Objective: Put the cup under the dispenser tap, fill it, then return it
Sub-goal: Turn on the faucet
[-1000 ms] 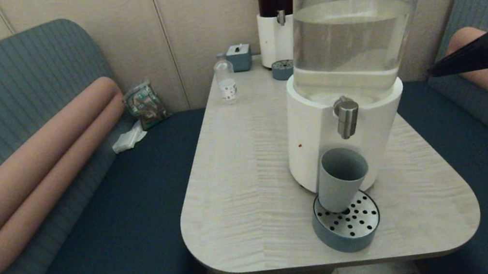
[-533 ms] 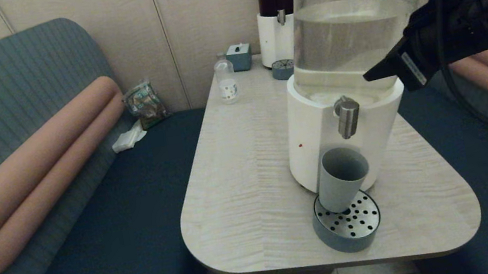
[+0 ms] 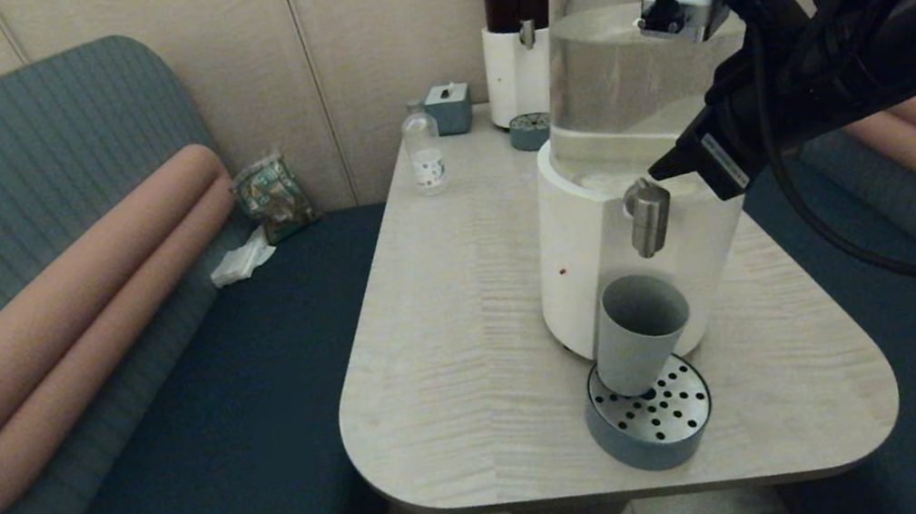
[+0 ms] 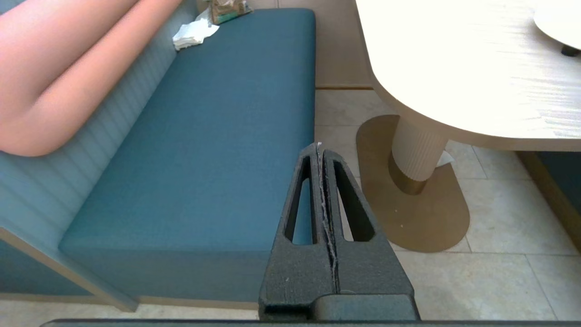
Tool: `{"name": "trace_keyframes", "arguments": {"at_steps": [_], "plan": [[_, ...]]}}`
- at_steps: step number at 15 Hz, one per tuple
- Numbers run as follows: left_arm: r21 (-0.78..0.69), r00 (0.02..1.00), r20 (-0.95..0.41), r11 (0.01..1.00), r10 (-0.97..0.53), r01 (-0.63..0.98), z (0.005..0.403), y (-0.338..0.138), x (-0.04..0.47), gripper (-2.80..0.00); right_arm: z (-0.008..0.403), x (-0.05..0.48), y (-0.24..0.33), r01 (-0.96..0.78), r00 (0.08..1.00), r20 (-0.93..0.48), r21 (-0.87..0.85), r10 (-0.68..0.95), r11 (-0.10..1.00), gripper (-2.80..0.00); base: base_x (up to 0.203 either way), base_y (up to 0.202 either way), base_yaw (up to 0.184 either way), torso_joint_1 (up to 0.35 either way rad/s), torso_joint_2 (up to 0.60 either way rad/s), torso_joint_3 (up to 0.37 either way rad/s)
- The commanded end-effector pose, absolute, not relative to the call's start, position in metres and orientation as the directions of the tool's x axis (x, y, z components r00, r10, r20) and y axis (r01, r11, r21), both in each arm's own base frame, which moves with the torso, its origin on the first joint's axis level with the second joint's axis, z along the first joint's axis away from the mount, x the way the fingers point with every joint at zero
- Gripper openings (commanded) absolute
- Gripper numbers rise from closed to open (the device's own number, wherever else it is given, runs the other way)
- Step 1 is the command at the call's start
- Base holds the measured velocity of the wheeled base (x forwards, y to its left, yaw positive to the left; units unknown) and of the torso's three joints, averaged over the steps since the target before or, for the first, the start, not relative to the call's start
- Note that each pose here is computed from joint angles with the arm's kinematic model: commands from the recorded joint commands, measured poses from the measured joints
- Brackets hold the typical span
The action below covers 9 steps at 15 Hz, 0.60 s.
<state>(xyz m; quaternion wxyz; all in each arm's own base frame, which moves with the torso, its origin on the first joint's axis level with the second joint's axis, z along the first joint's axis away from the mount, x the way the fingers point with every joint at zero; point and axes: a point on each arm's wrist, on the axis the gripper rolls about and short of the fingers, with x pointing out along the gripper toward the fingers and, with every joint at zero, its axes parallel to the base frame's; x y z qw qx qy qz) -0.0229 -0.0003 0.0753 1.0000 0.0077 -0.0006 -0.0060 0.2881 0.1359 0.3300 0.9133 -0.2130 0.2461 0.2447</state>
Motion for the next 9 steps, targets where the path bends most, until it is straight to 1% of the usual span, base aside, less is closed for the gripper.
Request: {"name": "trace_keyframes", "arguments": {"at_steps": [1,9], "plan": [[0.015,1.0,-0.001,1.0,-0.011,0.011,0.0754,-0.0002,-0.0228,-2.8,0.3283,0.2901,0.1372,-0.549,0.76,-0.557,-0.274,0.334,0.79,-2.8,0.0,0.0,0.0,0.0,0.0,0.0],[0.015,1.0,0.0,1.0,-0.012,0.012,0.0755,-0.0003,-0.0228,-2.8,0.3219,0.2921,0.1436,-0.565,0.743,-0.579,-0.272,0.336,0.779,-2.8,0.0,0.0,0.0,0.0,0.0,0.0]]}}
